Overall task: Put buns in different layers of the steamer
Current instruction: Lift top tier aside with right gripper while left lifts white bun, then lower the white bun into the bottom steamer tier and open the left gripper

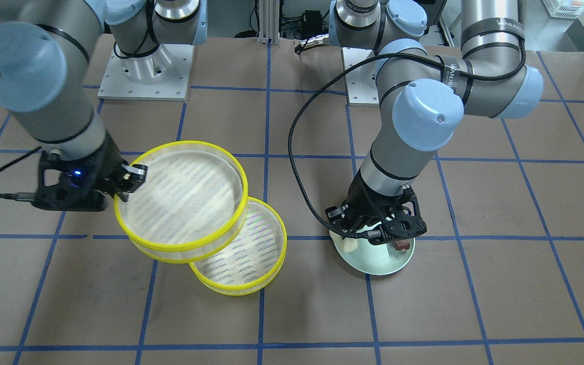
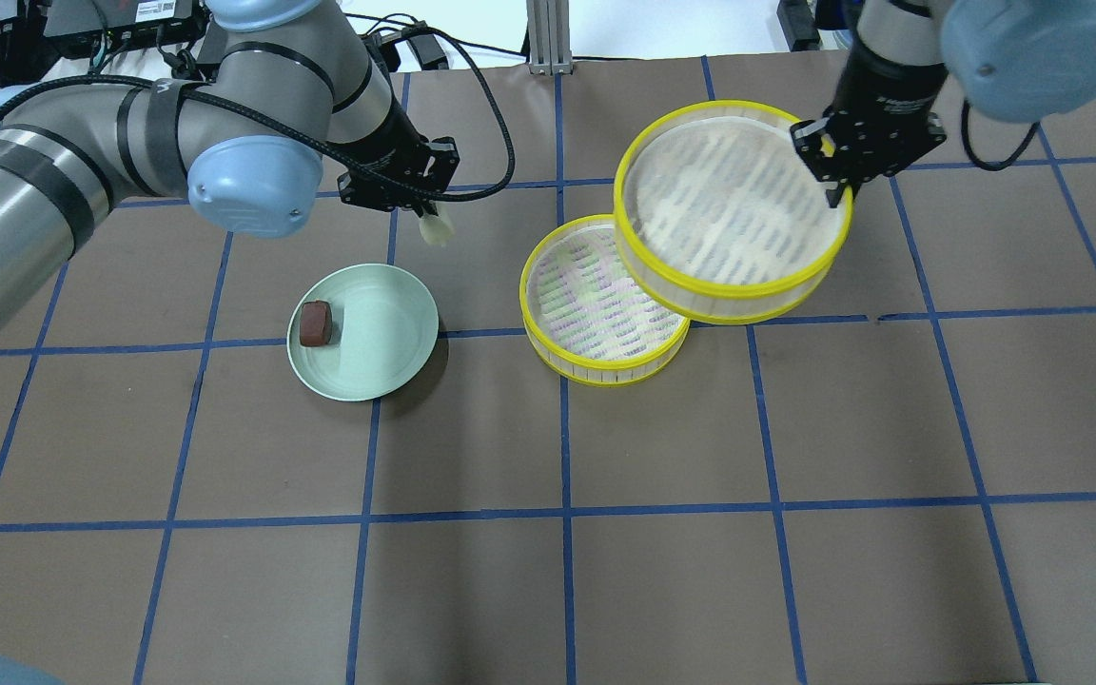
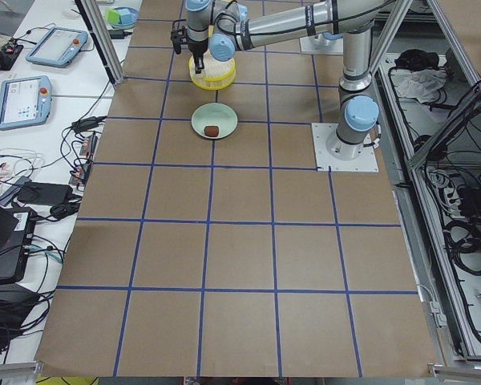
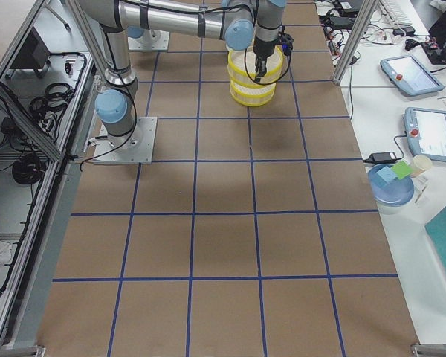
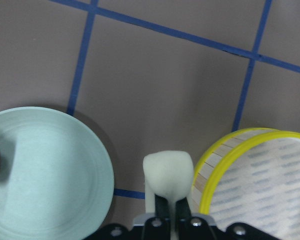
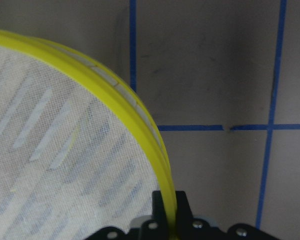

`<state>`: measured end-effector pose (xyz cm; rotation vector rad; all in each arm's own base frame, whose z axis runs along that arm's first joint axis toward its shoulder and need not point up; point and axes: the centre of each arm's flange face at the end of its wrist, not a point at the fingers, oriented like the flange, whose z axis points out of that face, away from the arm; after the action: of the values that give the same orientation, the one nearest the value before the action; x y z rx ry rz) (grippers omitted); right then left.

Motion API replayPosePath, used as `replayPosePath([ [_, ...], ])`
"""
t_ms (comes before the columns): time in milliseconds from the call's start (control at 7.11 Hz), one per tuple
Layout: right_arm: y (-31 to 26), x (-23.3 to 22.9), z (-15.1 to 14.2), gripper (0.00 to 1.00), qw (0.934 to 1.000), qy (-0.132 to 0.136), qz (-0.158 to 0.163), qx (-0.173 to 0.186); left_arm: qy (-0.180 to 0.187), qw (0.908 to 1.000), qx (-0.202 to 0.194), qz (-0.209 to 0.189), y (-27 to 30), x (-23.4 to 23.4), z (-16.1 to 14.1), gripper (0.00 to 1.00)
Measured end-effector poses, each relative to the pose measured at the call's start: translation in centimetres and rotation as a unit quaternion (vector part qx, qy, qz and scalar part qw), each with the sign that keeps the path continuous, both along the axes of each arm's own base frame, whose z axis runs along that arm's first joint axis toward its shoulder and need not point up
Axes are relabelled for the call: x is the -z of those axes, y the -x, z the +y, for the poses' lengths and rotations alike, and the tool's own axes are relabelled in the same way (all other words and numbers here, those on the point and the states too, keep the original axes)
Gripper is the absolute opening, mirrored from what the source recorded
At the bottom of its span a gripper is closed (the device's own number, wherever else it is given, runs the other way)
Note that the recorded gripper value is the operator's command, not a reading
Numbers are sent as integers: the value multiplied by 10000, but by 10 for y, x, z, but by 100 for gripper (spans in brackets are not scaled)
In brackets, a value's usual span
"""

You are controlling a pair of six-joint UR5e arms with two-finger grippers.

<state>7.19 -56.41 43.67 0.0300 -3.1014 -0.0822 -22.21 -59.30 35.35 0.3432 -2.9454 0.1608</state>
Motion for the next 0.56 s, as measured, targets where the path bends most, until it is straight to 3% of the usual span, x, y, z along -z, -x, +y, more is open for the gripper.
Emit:
replayPosePath([
  [422, 48, -10, 13, 0, 9997, -106, 41, -229, 218, 9960, 411, 759, 77, 25, 9, 4],
  [563, 48, -8, 15, 0, 9997, -120, 18, -217, 215, 9941, 488, 948, 106, 43, 13, 26],
])
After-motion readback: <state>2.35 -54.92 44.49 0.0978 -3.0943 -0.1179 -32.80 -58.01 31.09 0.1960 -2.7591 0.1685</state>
